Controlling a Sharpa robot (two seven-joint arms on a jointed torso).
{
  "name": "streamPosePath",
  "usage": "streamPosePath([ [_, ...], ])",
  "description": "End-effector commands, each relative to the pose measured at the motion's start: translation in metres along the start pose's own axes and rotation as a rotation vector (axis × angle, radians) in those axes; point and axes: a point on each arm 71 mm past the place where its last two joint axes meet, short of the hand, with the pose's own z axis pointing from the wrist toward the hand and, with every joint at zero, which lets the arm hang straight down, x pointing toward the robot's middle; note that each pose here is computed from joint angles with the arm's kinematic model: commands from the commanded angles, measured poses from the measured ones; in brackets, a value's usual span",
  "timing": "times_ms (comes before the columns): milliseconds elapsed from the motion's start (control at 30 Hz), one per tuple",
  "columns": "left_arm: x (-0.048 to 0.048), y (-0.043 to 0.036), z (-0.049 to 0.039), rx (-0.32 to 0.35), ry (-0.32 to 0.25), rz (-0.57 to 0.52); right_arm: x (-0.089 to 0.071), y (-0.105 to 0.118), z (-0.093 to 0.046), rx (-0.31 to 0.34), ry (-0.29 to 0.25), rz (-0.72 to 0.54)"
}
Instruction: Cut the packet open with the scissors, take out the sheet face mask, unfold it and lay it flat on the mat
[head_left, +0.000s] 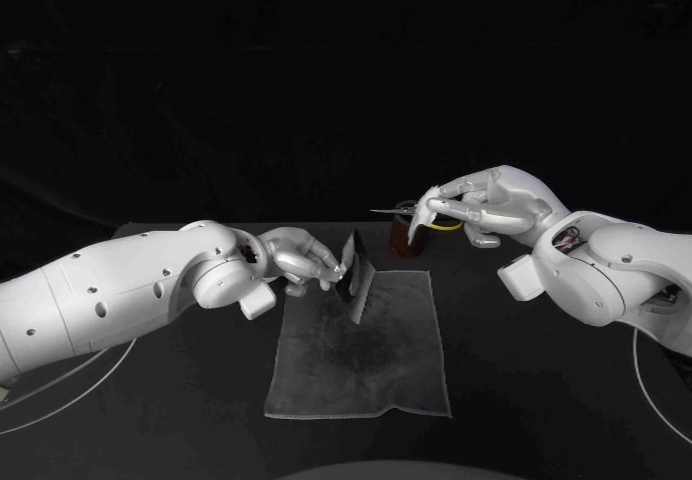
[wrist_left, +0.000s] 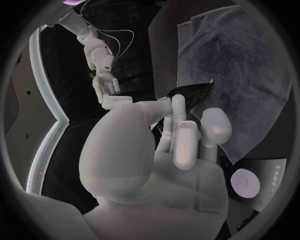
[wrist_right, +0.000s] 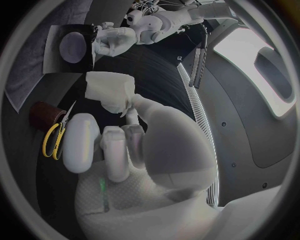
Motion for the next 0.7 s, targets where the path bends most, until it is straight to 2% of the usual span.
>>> streamPosePath([
  [33,-0.0113,-0.0099,-0.0095,0.048,0.049,-0.055,-0.002,0.001,0.0,-0.017,0.006,0.044],
  [133,-0.0225,-0.0148,-0.0207,0.052,0.062,-0.09,-0.002,0.0,0.002,-0.013,0.003,0.044],
  [167,-0.0279,-0.0169,-0.0272,0.055,0.064,-0.101,-0.002,0.0,0.003,-0.011,0.003,0.045],
  [300,-0.0459,-0.0175,-0.0469,0.055,0.038,-0.124,-0.002,-0.004,0.005,-0.003,0.003,0.044],
  [367,-0.0579,-0.0147,-0.0576,0.048,0.011,-0.138,-0.001,-0.006,0.007,0.003,0.004,0.043],
  [500,-0.0788,-0.0061,-0.073,0.034,-0.051,-0.163,0.003,-0.011,0.009,0.014,0.012,0.042],
  [567,-0.0896,-0.0008,-0.079,0.029,-0.091,-0.177,0.005,-0.014,0.01,0.02,0.017,0.043],
  [633,-0.0956,0.0022,-0.0819,0.026,-0.114,-0.184,0.007,-0.016,0.011,0.023,0.02,0.043],
  [700,-0.107,0.0082,-0.0868,0.02,-0.158,-0.196,0.009,-0.018,0.012,0.028,0.024,0.044],
])
